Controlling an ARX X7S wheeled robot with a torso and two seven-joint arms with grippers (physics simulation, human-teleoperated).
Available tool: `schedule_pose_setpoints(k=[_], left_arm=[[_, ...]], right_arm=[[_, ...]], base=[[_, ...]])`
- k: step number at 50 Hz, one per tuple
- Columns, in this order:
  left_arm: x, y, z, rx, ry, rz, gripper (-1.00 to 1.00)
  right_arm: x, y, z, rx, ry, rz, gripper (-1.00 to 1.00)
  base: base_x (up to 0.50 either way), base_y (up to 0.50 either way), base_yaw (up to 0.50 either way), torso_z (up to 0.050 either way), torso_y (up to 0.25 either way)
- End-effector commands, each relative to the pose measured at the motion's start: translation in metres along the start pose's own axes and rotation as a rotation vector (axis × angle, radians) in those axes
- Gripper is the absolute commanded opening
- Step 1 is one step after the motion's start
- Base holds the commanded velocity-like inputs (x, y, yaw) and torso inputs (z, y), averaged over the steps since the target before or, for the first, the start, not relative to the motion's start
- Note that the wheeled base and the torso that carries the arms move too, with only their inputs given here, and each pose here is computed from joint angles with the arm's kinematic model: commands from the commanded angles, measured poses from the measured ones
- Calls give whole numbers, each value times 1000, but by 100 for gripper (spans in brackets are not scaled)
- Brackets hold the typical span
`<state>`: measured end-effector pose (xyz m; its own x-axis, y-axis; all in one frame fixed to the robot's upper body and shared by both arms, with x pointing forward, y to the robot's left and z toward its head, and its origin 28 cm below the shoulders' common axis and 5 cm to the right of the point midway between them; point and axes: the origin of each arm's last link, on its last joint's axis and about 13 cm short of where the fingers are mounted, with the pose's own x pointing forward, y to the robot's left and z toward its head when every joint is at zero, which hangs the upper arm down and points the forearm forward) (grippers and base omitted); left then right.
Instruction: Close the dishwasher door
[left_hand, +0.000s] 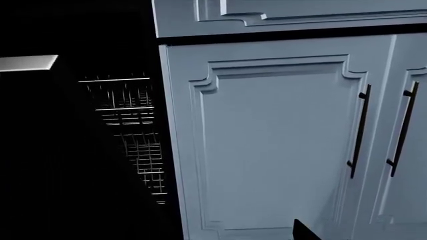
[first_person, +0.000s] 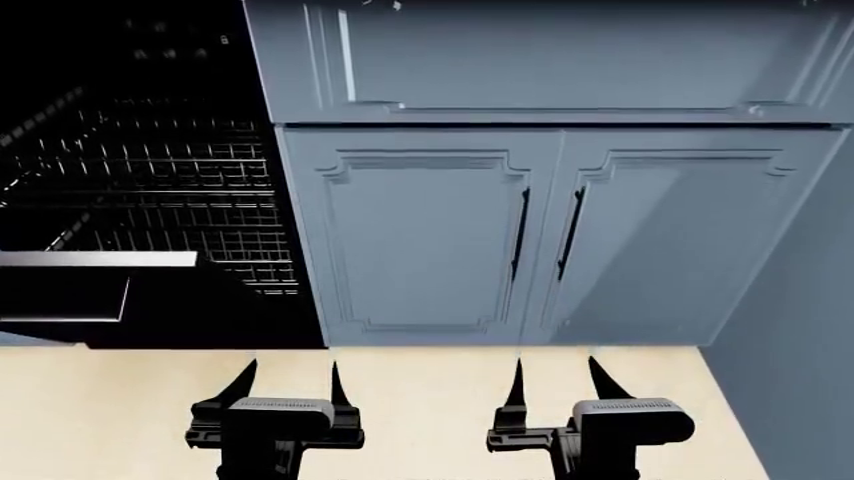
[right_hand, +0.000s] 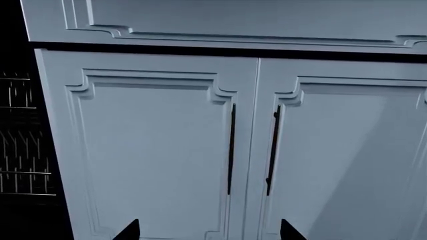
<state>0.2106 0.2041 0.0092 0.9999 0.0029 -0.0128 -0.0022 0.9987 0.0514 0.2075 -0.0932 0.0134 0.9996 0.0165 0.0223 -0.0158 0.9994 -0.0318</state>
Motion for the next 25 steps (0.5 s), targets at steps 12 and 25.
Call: schedule_pose_setpoints(k=[12,25], left_arm=[[0,0,0,5,-3,1,100],[0,0,0,5,-1,-1,100]], right_arm=[[-1,0,0,-6,-1,0,100],[-1,0,1,-7,-4,0,100]], base=[[0,0,0,-50,0],[0,0,0,-50,0]])
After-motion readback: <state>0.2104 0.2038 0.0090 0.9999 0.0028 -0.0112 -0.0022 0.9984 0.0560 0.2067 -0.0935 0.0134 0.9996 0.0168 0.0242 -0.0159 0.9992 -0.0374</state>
